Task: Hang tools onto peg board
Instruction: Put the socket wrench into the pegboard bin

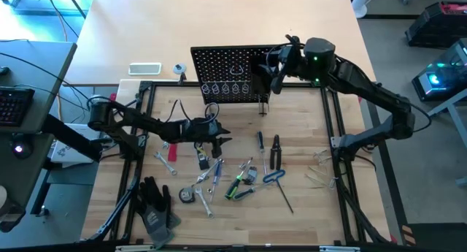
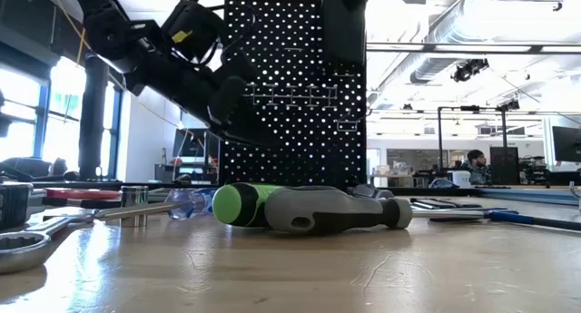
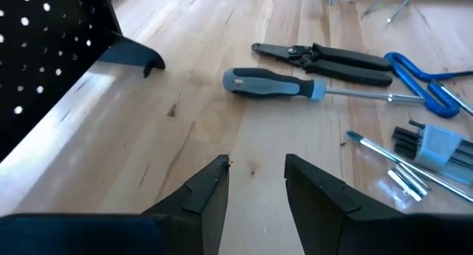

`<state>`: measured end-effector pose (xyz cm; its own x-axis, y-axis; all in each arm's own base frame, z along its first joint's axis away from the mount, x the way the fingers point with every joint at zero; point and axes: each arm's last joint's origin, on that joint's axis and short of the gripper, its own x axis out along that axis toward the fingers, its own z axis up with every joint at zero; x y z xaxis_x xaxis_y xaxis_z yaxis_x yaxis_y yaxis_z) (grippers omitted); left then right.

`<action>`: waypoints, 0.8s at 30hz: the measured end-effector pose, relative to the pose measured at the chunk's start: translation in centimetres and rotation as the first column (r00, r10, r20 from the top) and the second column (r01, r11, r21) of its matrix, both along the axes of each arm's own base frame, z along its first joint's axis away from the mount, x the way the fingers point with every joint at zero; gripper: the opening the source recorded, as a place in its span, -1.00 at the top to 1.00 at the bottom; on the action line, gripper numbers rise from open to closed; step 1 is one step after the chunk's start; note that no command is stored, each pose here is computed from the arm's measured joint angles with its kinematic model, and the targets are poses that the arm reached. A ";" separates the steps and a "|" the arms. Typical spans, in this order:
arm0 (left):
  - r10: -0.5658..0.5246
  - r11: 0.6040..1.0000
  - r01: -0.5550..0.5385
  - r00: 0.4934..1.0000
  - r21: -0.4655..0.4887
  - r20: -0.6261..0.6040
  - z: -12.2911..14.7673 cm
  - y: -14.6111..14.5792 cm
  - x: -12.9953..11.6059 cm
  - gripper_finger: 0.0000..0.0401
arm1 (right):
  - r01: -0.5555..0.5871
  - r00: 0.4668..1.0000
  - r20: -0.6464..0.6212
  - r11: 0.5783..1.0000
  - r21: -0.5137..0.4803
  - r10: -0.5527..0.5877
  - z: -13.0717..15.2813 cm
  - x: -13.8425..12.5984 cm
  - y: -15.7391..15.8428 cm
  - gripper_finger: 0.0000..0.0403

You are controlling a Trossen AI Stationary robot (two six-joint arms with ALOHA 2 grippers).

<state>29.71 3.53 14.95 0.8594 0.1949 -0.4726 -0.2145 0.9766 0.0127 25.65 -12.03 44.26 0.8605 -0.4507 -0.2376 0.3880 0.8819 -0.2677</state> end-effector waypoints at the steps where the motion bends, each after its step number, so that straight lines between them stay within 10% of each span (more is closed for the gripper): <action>1: 0.003 1.000 -0.003 1.000 0.001 -0.010 0.2 0.0 -0.2 0.37 | 0.000 1.000 0.000 1.000 -0.001 0.000 0.0 0.0 0.0 0.07; 24: -0.146 0.988 0.155 0.936 0.003 -0.320 0.5 -5.1 -3.4 0.18 | -0.172 0.980 -0.093 0.982 0.076 0.178 -0.6 -0.3 3.1 0.06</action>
<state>26.27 -1.59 15.46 0.6858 0.0913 -0.7220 -0.0450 0.9955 0.0832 25.40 -8.93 43.65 0.8954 -0.2755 -0.3498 0.2007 0.9510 -0.2351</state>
